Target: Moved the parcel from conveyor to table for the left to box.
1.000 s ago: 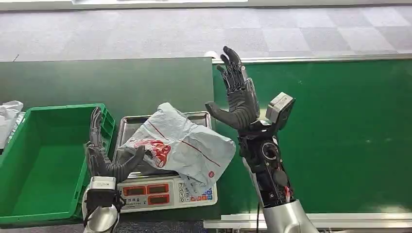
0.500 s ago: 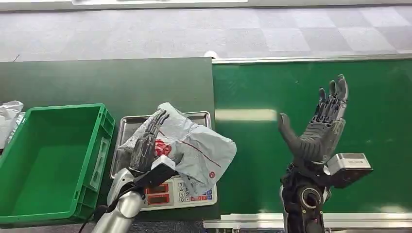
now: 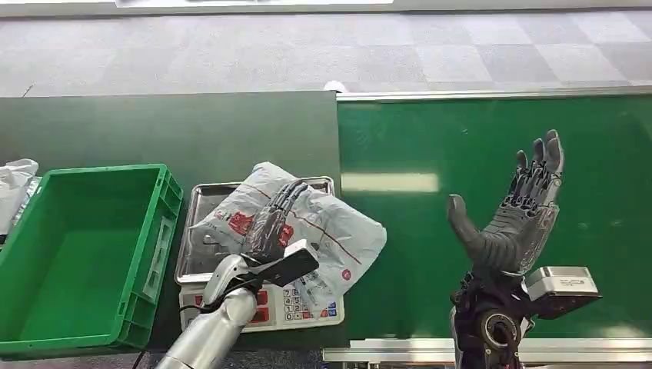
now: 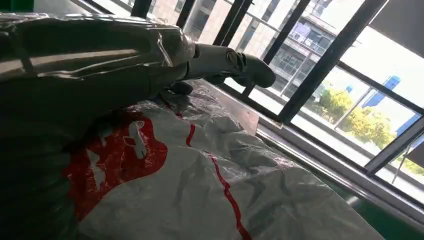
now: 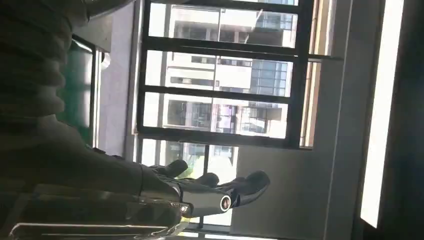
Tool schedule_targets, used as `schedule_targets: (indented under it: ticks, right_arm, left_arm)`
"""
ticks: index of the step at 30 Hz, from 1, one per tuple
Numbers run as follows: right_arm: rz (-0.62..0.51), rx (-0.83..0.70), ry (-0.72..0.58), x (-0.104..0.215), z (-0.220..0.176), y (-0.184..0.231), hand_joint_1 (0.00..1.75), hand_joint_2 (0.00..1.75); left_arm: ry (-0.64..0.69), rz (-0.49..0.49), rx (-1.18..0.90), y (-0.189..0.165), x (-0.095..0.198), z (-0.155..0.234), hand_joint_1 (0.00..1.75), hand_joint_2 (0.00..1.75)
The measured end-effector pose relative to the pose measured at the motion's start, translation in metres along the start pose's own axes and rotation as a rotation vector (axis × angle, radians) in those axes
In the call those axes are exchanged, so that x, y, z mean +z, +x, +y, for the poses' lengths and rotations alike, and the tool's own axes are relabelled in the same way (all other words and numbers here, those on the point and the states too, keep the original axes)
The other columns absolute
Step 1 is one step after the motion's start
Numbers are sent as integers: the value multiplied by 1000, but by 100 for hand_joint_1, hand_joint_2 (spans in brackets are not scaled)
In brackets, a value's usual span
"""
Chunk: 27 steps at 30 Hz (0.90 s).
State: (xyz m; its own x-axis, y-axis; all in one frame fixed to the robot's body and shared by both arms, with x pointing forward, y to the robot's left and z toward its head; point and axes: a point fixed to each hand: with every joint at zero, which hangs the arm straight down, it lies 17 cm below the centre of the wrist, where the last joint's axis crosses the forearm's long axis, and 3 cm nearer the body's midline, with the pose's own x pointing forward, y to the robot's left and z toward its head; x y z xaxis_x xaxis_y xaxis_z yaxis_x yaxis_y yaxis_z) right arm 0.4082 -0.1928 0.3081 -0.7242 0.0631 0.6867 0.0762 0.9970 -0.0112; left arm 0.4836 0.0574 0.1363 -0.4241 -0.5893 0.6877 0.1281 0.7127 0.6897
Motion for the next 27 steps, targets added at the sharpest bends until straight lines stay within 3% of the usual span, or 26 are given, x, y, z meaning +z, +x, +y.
schedule_targets:
  ticks: [5, 8, 9, 10, 11, 18, 19, 27]
  right_arm:
    - [-1, -2, 2, 1, 0, 1, 0, 175]
    - [-3, -9, 9, 1, 1, 3, 0, 175]
    - [0, -12, 11, 0, 2, 3, 0, 175]
    - [4, -17, 13, 0, 3, 2, 0, 175]
    - [5, -21, 16, 0, 4, 2, 0, 175]
    - [11, -62, 21, 3, 4, 4, 0, 175]
    - [11, -75, 20, 3, 4, 4, 0, 175]
    - [5, -106, 6, 0, -1, 10, 0, 175]
  left_arm:
    - [2, 22, -41, -5, -2, -1, 0, 175]
    - [20, 74, -203, -16, -6, 3, 0, 175]
    - [24, 98, -298, -21, -8, 4, 38, 175]
    - [27, 119, -396, -25, -10, 5, 150, 175]
    - [23, 131, -473, -27, -11, 4, 173, 175]
    - [-16, 131, -630, -38, -16, -6, 175, 175]
    - [-14, 128, -637, -38, -17, -5, 169, 175]
    - [55, 67, -621, -27, -22, 9, 175, 175]
